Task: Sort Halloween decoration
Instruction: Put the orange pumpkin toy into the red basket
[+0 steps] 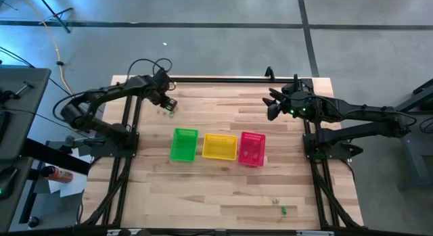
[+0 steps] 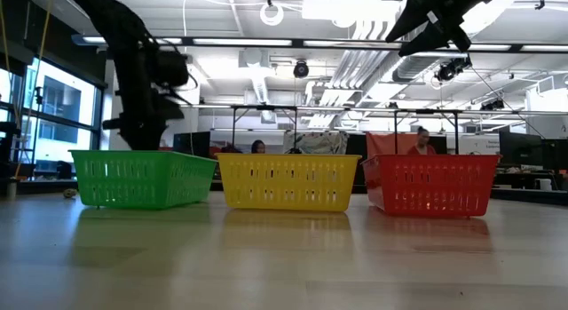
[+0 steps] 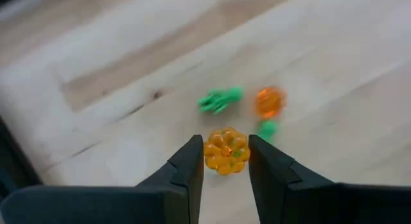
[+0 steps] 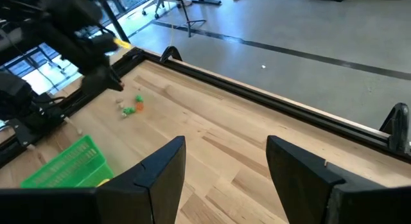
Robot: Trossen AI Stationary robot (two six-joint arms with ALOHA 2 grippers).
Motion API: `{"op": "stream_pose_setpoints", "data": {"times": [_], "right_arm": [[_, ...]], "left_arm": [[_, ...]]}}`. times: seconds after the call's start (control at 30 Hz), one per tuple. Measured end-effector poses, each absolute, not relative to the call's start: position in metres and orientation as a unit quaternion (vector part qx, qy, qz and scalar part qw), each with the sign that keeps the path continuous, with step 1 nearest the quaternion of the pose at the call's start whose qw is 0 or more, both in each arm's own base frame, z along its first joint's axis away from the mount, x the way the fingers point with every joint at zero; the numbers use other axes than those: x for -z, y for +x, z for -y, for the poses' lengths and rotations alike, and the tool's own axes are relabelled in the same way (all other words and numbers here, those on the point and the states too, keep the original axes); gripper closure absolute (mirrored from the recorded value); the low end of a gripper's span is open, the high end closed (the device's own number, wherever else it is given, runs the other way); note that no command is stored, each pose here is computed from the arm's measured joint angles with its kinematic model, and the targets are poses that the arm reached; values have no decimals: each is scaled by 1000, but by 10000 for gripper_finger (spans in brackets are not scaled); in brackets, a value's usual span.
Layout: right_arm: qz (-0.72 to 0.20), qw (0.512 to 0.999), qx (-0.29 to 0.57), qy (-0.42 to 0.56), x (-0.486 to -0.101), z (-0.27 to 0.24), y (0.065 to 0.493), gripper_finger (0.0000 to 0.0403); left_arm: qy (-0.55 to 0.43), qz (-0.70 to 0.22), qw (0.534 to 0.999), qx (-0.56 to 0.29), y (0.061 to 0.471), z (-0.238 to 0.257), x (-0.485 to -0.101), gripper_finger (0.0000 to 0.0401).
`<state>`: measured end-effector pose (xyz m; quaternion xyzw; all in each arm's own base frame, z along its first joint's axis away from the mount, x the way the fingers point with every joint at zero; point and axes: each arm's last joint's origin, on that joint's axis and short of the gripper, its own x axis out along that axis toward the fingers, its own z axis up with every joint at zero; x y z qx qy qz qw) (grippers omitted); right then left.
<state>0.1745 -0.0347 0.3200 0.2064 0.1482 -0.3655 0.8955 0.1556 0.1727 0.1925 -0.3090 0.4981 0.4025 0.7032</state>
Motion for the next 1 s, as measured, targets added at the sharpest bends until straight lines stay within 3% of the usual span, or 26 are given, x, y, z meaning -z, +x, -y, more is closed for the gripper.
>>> {"op": "stream_pose_setpoints", "data": {"times": [0.17,0.47,0.77,1.0], "right_arm": [[-131,895,372,207,-323,35,175,190],[-71,906,350,227,-334,36,181,190],[12,968,175,181,-358,29,199,190],[25,973,160,162,-359,31,207,190]], "left_arm": [[-306,-395,785,-366,156,-166,-225,316],[-234,-112,948,-182,185,-147,-297,316],[-82,-9,996,-37,221,-103,-324,316],[-60,0,998,-20,229,-85,-326,316]]}}
